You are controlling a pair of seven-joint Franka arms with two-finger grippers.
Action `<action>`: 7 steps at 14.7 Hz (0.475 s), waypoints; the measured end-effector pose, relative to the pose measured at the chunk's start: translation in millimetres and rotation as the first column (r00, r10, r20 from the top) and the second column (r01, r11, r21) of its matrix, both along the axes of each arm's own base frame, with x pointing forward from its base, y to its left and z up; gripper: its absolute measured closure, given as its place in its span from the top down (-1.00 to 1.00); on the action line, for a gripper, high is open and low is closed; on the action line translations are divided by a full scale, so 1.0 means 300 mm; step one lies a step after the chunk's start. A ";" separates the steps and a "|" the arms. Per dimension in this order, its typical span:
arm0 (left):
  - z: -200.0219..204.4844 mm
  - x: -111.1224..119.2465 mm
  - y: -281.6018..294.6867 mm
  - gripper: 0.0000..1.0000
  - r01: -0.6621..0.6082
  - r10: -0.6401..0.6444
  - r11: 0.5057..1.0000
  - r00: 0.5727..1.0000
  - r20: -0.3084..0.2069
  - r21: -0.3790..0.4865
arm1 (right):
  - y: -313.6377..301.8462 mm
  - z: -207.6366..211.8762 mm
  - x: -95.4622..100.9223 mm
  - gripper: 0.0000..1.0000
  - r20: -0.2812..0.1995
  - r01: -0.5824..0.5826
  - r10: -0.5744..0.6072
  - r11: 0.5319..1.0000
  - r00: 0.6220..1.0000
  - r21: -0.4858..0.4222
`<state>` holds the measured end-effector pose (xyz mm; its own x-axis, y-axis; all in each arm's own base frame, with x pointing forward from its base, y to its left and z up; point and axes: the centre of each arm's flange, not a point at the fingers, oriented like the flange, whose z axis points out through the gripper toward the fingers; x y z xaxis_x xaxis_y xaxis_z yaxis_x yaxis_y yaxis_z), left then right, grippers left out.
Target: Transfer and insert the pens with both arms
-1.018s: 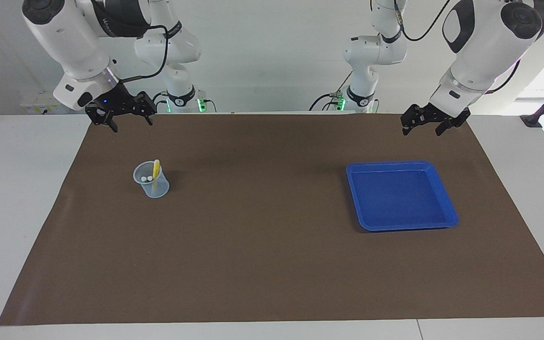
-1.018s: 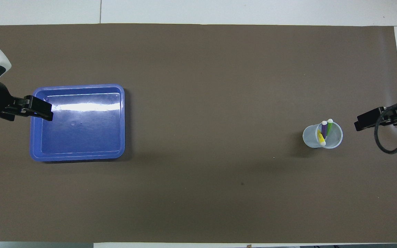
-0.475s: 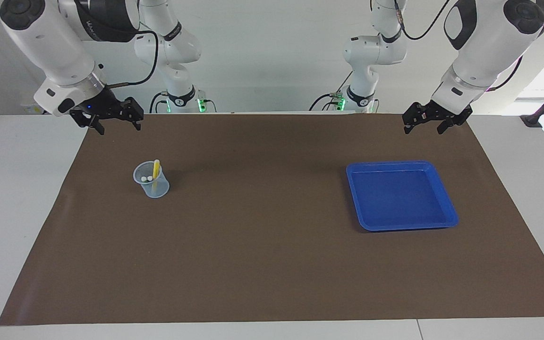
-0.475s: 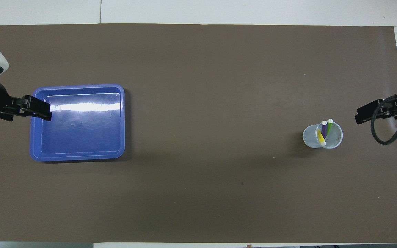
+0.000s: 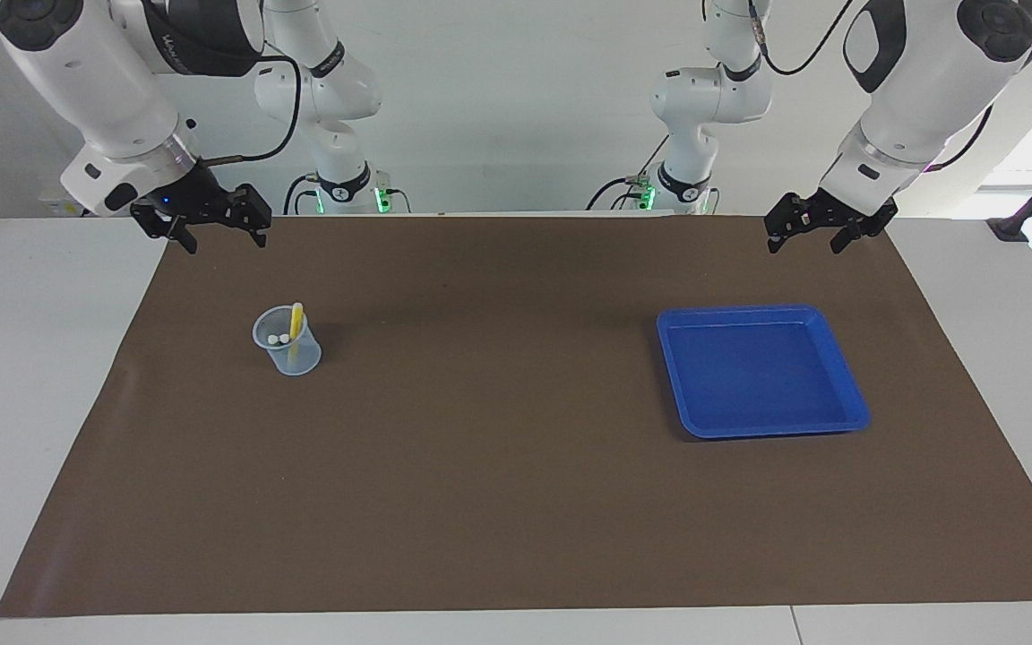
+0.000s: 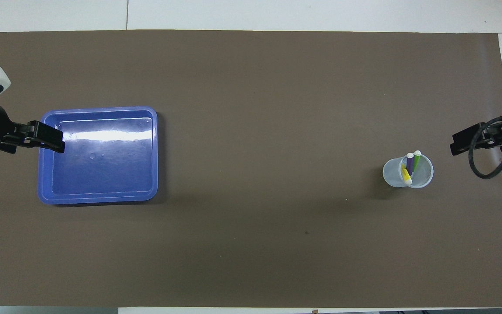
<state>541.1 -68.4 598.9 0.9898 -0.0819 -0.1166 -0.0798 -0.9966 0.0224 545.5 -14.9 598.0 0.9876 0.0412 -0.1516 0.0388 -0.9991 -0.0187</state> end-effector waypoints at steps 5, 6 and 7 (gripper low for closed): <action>0.000 0.000 0.000 1.00 0.000 0.000 1.000 1.000 0.000 0.000 | -0.005 0.002 0.000 1.00 0.001 0.006 -0.006 1.000 1.000 -0.001; 0.000 0.000 0.000 1.00 0.000 0.000 1.000 1.000 0.000 0.000 | -0.007 0.005 0.000 1.00 0.003 0.007 -0.007 1.000 1.000 -0.001; 0.000 0.000 0.000 1.00 0.000 0.000 1.000 1.000 0.000 0.000 | -0.007 0.011 0.001 1.00 0.007 0.007 -0.007 1.000 1.000 -0.001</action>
<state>541.1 -68.4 598.9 0.9898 -0.0816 -0.1166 -0.0795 -0.9966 0.0223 545.7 -16.9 601.4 0.9889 0.0346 -0.1443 0.0323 -0.9993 -0.0177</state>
